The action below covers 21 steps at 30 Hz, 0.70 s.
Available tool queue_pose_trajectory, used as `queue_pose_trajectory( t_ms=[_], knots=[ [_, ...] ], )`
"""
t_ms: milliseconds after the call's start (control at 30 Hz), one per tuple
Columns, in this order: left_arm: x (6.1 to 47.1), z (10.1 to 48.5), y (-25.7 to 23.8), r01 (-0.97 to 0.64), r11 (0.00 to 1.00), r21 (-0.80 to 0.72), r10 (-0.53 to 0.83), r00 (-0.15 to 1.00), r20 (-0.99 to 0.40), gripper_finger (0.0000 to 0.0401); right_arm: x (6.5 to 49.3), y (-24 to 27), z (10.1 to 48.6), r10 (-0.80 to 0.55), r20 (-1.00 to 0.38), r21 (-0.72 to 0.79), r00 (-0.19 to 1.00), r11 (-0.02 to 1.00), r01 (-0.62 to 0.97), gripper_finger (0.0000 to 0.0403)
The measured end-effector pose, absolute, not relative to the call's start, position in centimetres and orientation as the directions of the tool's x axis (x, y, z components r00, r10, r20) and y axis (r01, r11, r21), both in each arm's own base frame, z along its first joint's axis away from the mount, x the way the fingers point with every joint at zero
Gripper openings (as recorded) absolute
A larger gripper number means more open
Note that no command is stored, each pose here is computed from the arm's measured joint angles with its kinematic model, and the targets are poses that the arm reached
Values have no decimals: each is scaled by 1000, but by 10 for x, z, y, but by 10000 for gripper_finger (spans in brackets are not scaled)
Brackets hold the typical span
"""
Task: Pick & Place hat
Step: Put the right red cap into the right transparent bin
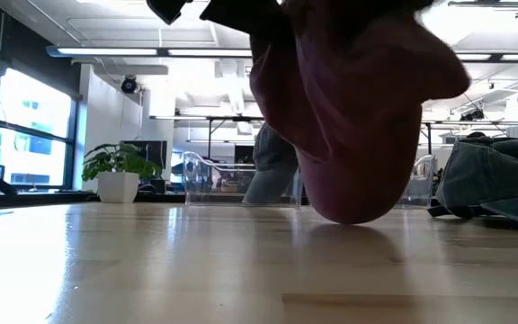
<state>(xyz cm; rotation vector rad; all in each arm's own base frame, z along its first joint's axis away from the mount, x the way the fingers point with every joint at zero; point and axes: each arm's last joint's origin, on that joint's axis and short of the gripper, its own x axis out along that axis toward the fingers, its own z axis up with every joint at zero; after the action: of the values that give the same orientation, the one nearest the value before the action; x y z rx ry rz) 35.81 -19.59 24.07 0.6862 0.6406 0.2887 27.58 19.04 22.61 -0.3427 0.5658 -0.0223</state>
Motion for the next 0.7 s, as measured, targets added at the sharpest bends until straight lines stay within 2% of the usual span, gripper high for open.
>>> queue_pose_trajectory(
  t_ms=[100,200,400,567,700],
  knots=[
    [356,245,-200,-40,745,665,445,773,-452,2,277,188,216,-235,-507,-388,829,921,23,253],
    [353,254,-208,-44,740,671,445,780,-440,2,275,182,217,-268,-524,-405,809,914,40,253],
    [351,270,-217,-67,751,657,439,794,-421,2,269,166,243,-164,-557,-264,814,964,13,264],
    [350,272,-216,-85,765,638,444,788,-427,2,265,167,262,-97,-492,-192,865,981,1,274],
    [350,272,-216,-87,767,636,443,789,-426,2,269,173,261,-156,-424,-235,892,970,58,275]
  ],
)
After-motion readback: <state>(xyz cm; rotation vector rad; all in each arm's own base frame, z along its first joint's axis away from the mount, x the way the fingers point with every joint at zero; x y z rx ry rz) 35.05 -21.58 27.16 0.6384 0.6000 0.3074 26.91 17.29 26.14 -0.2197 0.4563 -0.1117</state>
